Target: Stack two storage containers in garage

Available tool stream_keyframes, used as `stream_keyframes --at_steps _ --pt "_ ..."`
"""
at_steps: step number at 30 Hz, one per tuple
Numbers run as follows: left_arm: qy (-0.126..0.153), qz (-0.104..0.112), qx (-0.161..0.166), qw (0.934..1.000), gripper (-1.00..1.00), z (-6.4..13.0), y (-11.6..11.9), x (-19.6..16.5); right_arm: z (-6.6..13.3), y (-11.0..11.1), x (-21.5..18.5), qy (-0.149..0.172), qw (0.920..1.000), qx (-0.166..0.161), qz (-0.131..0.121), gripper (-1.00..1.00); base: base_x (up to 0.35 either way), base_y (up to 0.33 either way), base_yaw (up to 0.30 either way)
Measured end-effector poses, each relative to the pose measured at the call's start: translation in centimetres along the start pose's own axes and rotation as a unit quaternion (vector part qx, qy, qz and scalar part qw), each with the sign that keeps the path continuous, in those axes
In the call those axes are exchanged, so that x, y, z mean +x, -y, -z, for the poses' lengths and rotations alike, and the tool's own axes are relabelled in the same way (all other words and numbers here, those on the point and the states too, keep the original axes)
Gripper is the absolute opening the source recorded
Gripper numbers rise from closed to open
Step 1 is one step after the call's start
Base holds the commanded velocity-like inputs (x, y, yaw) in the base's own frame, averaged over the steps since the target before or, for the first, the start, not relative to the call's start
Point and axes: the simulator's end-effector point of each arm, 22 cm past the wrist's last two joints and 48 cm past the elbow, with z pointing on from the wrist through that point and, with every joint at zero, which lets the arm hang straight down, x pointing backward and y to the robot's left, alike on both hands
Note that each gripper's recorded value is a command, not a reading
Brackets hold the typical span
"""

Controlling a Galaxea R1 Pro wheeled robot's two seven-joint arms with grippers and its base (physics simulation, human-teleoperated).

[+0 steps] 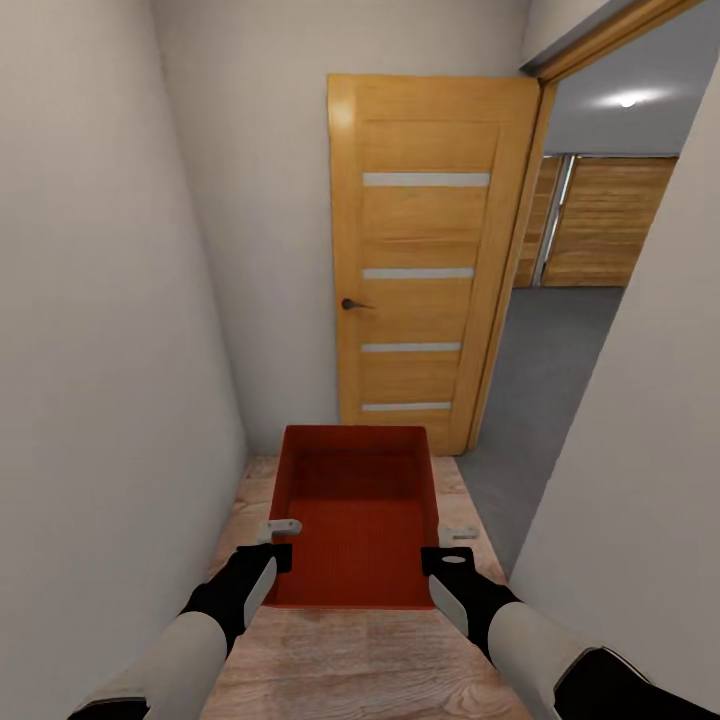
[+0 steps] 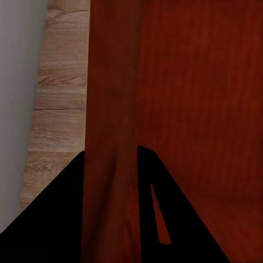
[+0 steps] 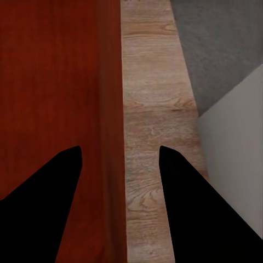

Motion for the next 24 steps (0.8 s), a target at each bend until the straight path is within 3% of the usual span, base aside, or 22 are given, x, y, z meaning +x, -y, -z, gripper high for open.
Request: stream_keyframes --at_steps 24 --pt "0.001 0.0 0.0 1.0 -1.0 -0.01 -0.02 -0.11 -0.01 -0.03 -0.12 0.001 1.0 0.0 0.0 -1.0 0.298 0.0 0.0"
